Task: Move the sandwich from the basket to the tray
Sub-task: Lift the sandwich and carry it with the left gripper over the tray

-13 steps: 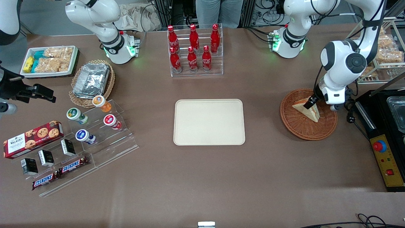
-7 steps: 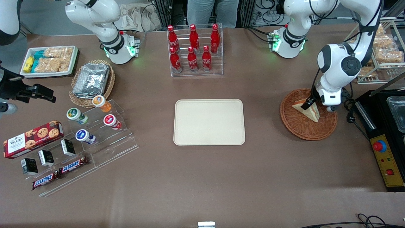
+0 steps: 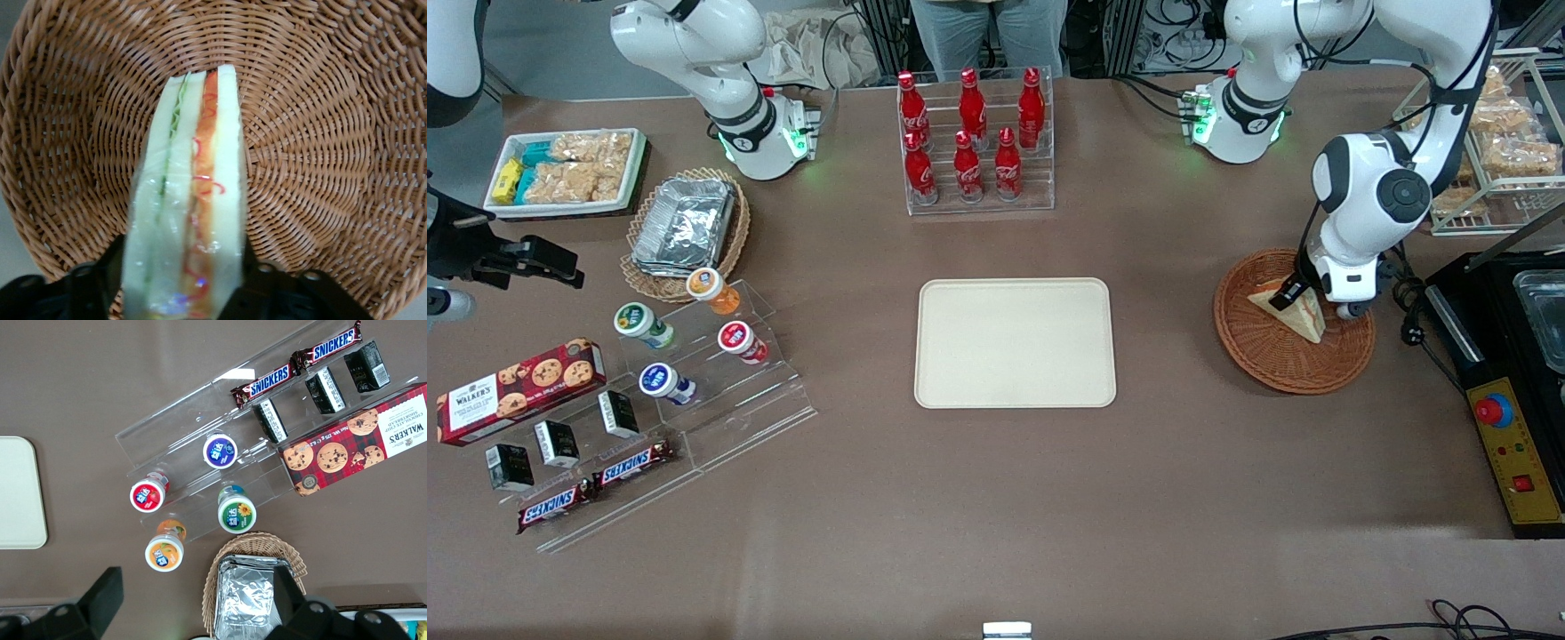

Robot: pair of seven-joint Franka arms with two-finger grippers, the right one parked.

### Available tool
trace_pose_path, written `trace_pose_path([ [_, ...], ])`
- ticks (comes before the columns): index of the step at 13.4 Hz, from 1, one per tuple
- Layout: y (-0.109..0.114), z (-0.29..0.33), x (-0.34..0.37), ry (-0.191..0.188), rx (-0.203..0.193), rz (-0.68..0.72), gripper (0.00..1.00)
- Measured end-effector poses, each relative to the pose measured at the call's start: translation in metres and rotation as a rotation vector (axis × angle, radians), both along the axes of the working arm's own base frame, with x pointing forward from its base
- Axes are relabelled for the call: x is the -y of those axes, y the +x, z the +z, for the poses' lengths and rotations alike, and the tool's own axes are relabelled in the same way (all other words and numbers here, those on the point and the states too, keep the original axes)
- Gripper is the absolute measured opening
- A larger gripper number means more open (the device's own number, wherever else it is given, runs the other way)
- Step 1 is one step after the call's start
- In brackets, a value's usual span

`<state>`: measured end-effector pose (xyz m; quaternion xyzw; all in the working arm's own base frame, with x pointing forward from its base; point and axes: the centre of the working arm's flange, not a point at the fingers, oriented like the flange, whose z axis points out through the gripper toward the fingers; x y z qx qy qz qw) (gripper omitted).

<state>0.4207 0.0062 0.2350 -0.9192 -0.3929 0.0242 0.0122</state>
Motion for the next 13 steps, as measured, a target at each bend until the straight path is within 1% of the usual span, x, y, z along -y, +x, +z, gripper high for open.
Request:
trace_pose_path([
  [2,0.0,0.0,0.0,0.0,0.003,0.0,0.45],
  [3,0.001,0.001,0.0,0.0,0.006,0.0,0.37],
  [4,0.002,0.002,0.0,0.0,0.011,0.0,0.35],
  [8,0.01,0.029,0.004,0.009,0.054,-0.019,0.34],
  [9,0.013,0.042,0.005,0.014,0.058,-0.03,0.34],
  [10,0.016,0.056,0.006,0.017,0.054,-0.05,0.34],
  [11,0.018,0.071,0.007,0.021,0.05,-0.071,0.32],
  [13,0.022,0.097,0.016,0.027,0.052,-0.109,0.22],
])
